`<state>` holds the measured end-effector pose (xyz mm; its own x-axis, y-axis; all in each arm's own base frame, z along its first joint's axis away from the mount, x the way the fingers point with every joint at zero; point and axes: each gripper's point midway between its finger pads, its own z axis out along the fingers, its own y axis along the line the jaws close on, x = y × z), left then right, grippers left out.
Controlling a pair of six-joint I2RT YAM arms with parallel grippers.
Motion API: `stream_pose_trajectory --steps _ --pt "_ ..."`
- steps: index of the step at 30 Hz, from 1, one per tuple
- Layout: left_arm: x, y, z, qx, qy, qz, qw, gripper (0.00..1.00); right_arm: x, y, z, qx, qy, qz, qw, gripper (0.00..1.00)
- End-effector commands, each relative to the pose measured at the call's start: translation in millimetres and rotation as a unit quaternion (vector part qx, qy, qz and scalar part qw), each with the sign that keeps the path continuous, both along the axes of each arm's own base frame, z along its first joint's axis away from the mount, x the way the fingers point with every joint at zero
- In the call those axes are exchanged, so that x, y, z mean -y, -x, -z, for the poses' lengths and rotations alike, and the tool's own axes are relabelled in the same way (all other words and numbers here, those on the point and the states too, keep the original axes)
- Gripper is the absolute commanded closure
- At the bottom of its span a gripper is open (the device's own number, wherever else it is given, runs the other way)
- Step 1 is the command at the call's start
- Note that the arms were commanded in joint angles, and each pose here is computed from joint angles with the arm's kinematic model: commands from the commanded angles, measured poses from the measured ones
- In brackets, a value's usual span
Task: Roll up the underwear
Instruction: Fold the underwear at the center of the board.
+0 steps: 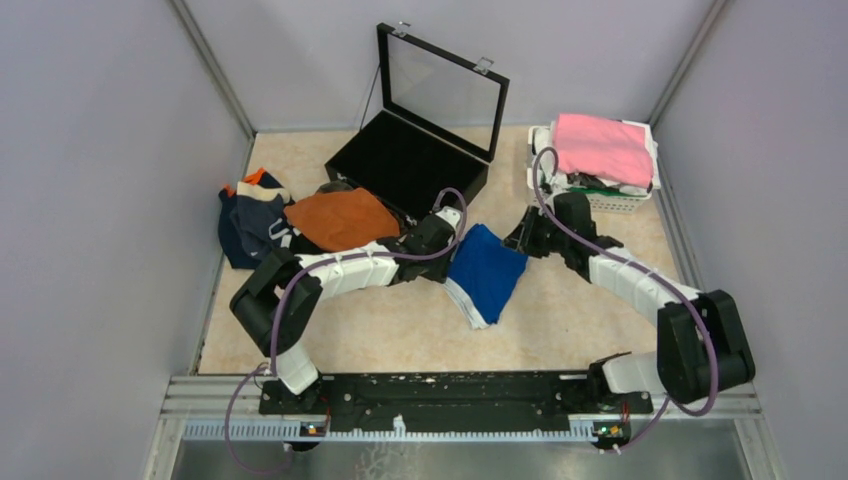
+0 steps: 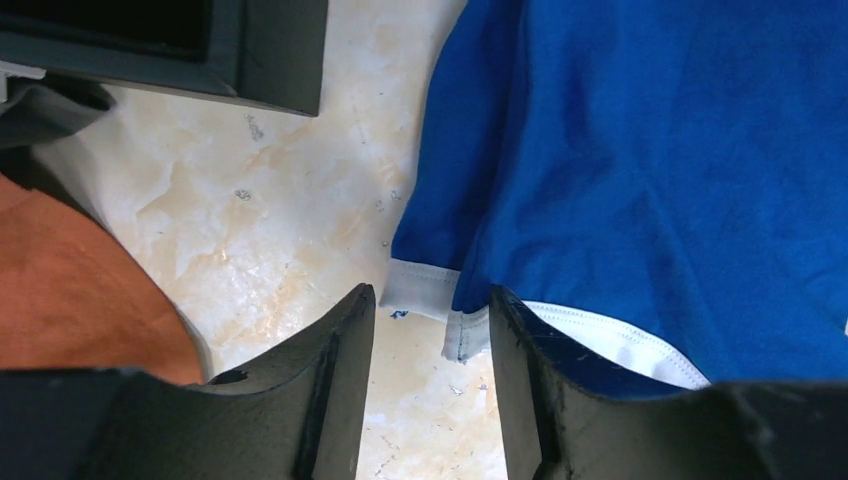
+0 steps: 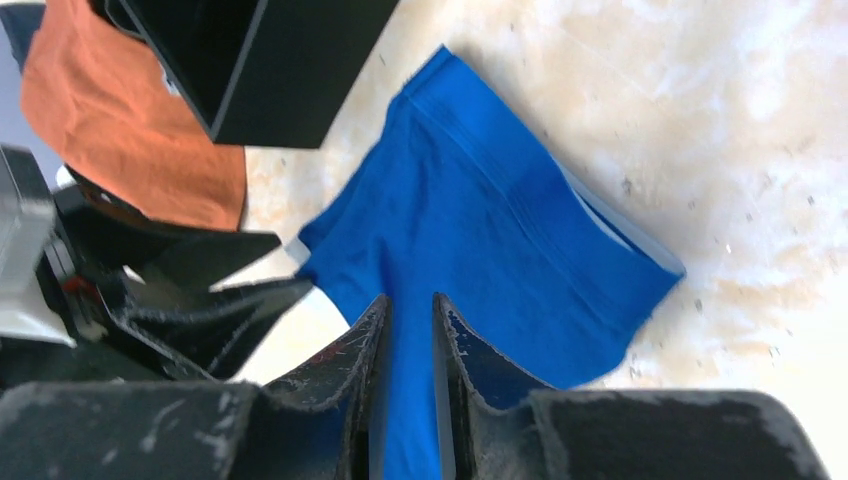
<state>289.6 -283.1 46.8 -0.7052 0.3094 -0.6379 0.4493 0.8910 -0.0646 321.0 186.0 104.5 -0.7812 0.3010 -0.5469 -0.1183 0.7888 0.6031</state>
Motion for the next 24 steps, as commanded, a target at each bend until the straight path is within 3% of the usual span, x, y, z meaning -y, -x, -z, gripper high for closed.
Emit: stream_pose_trajectory --steps 1,9,11,12,24 --pt "1.2 -16.5 -28.2 0.043 0.027 -0.023 0.998 0.44 11.1 20.4 -1.1 0.013 0.028 -0.011 0.999 0.79" --pt "6.8 -22.8 -23.0 0.027 0.049 -0.009 0.998 0.24 18.2 39.5 0.2 0.017 0.032 -0.013 0.999 0.66" --pt "12.2 -22.8 -21.3 0.02 0.066 0.007 0.998 0.11 18.9 41.1 0.4 0.016 0.033 -0.013 0.999 0.65" --pt "14.9 -23.2 -20.7 0.018 0.073 0.014 0.997 0.11 18.7 41.7 0.0 0.015 0.032 -0.014 0.999 0.64" --pt "21.5 -0.2 1.9 -0.034 0.091 0.056 0.994 0.25 18.6 44.3 3.6 0.007 0.031 -0.014 0.999 0.64"
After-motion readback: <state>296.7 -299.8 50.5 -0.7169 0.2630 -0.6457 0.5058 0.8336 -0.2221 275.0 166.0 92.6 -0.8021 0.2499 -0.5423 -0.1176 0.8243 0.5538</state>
